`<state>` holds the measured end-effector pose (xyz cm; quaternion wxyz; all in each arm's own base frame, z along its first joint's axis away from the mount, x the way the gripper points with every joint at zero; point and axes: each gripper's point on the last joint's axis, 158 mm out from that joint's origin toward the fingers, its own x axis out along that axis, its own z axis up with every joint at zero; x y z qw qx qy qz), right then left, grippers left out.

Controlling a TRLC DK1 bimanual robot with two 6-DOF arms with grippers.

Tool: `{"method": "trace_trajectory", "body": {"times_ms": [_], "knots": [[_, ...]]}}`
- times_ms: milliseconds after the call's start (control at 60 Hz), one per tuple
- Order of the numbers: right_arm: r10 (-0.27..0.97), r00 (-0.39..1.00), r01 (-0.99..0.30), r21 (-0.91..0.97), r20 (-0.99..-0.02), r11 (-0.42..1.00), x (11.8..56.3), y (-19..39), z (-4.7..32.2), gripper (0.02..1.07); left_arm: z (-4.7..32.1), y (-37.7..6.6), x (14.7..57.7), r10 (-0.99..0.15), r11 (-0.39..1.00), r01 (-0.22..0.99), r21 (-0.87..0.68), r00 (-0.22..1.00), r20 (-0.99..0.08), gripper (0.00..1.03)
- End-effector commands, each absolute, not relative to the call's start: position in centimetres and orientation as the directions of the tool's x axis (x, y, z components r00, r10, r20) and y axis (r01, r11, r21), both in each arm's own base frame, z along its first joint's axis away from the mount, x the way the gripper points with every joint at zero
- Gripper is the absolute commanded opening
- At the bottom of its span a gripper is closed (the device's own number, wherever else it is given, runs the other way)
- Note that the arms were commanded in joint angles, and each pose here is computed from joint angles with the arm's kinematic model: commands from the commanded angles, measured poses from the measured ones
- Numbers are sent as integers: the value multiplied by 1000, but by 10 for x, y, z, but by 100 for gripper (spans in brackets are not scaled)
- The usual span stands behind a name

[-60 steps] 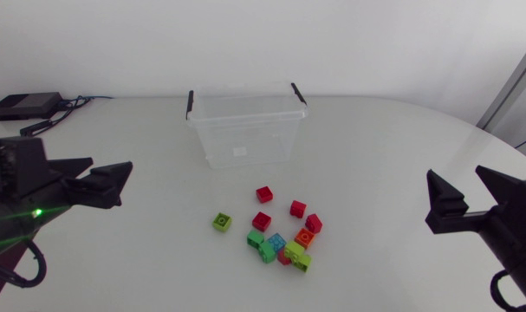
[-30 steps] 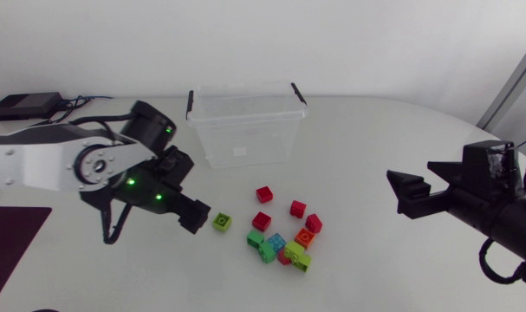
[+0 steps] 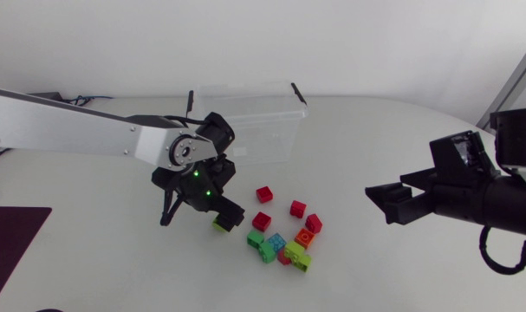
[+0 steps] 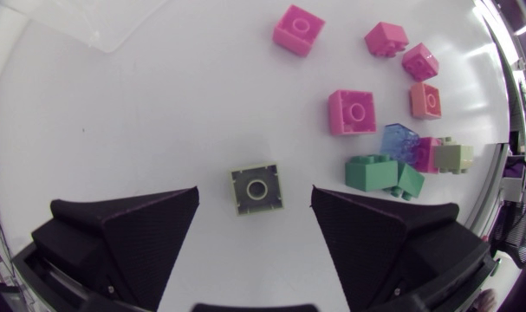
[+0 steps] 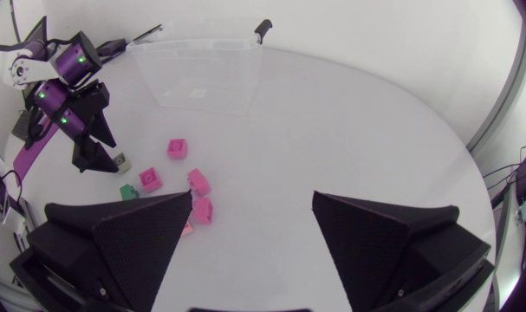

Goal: Pick up the duplo bricks and place them in the container

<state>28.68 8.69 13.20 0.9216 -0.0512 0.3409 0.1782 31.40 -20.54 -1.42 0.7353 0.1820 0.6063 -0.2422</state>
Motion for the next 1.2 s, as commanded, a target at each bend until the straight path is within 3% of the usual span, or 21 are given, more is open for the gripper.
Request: {"method": "trace_trajectory", "body": {"times_ms": [0, 67, 200, 400, 467, 617, 867, 1050, 1183], "knots": [[304, 662, -399, 22, -685, 917, 287, 94, 124, 102, -23, -209, 315, -116, 830, 557, -27, 126, -985, 85], [315, 635, -423, 24, -706, 906, 285, 101, 118, 102, -27, -209, 315, -103, 835, 550, -19, 121, -987, 78], [322, 538, -517, -3, -779, 856, 275, 117, 99, 102, -29, -209, 317, -104, 838, 545, -20, 124, -987, 43], [375, 448, -661, -18, -811, 750, 255, 138, 80, 102, -34, -204, 318, -106, 844, 536, -19, 131, -986, 23], [426, 427, -721, -16, -798, 693, 247, 158, 80, 92, -29, -202, 315, -103, 840, 543, -18, 127, -987, 21], [449, 348, -775, 16, -823, 632, 232, 185, 71, 91, -9, -197, 314, -115, 831, 557, -13, 150, -982, 20], [402, 256, -828, 15, -879, 560, 209, 224, 47, 90, 92, -189, 353, -245, 850, 526, -18, 365, -898, 18], [380, 255, -837, -6, -889, 548, 213, 230, 37, 70, 154, -186, 377, -326, 861, 507, -40, 490, -809, 18], [344, 254, -840, -30, -904, 542, 216, 230, 23, 67, 185, -193, 394, -375, 861, 506, -51, 563, -737, 18]]}}
